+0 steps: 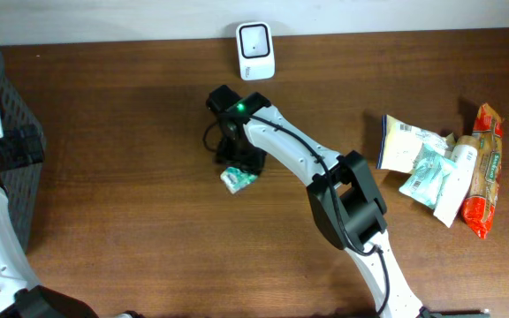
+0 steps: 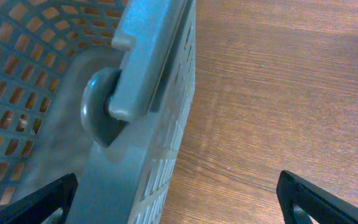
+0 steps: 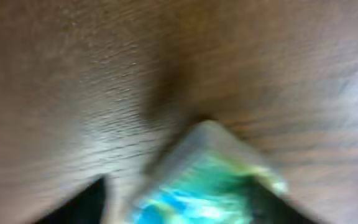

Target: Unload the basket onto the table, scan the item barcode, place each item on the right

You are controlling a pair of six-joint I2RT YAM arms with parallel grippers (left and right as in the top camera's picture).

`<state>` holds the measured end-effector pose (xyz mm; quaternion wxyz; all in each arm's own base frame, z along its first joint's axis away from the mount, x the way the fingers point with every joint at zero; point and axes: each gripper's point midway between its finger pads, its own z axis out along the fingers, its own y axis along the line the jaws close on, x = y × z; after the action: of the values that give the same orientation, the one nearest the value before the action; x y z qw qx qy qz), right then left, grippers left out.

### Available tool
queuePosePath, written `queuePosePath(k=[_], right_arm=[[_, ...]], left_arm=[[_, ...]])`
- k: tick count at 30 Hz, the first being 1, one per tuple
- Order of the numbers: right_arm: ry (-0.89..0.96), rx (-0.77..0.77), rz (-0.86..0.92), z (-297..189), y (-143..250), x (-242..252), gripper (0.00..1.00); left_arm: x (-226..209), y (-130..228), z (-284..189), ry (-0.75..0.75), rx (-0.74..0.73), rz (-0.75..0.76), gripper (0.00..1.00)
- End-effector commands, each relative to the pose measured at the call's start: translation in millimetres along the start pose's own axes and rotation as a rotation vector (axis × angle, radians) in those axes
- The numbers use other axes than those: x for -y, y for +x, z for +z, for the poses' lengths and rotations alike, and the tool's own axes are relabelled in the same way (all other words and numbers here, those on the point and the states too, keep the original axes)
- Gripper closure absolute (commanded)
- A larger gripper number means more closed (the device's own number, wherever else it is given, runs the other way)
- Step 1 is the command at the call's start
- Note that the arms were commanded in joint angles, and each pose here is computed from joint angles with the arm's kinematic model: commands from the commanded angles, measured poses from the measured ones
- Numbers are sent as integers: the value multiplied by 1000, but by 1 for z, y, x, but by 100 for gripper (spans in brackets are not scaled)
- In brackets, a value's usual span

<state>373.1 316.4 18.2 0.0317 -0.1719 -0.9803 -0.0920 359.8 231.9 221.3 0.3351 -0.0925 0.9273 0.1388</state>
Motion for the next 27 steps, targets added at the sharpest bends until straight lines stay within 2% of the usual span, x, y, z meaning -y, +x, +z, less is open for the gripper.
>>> queuePosePath(k=[1,3,7,11,13,14,15,16,17,18,22,25,27], right_arm=[[-15,-69,247,20,8,-1,3],[-73,-27,224,20,-3,-14,1],[-136,68,-174,4,-31,-25,1],[-105,106,-437,-55,-31,-21,1],[-94,102,-542,-68,-26,-21,1],[-78,87,-606,-73,-20,-18,11],[-59,67,-662,-72,-15,-14,30],[-38,39,-722,-70,-6,-10,65],[-14,5,-803,-64,6,-6,85],[15,-11,-856,-59,13,-2,95],[232,-34,-907,-25,24,31,96],[262,-59,-874,0,27,48,96],[217,-50,-868,7,28,40,96]], left_arm=[[0,-1,1,9,2,-4,1],[0,-1,1,9,2,-5,1],[0,-1,1,9,2,-5,1],[0,-1,1,9,2,-5,1],[0,-1,1,9,2,-4,1],[0,-1,1,9,2,-5,1],[0,-1,1,9,2,-4,1],[0,-1,1,9,2,-5,1],[0,-1,1,9,2,-4,1],[0,-1,1,9,2,-4,1],[0,-1,1,9,2,-5,1],[0,-1,1,9,2,-5,1],[0,-1,1,9,2,-5,1]])
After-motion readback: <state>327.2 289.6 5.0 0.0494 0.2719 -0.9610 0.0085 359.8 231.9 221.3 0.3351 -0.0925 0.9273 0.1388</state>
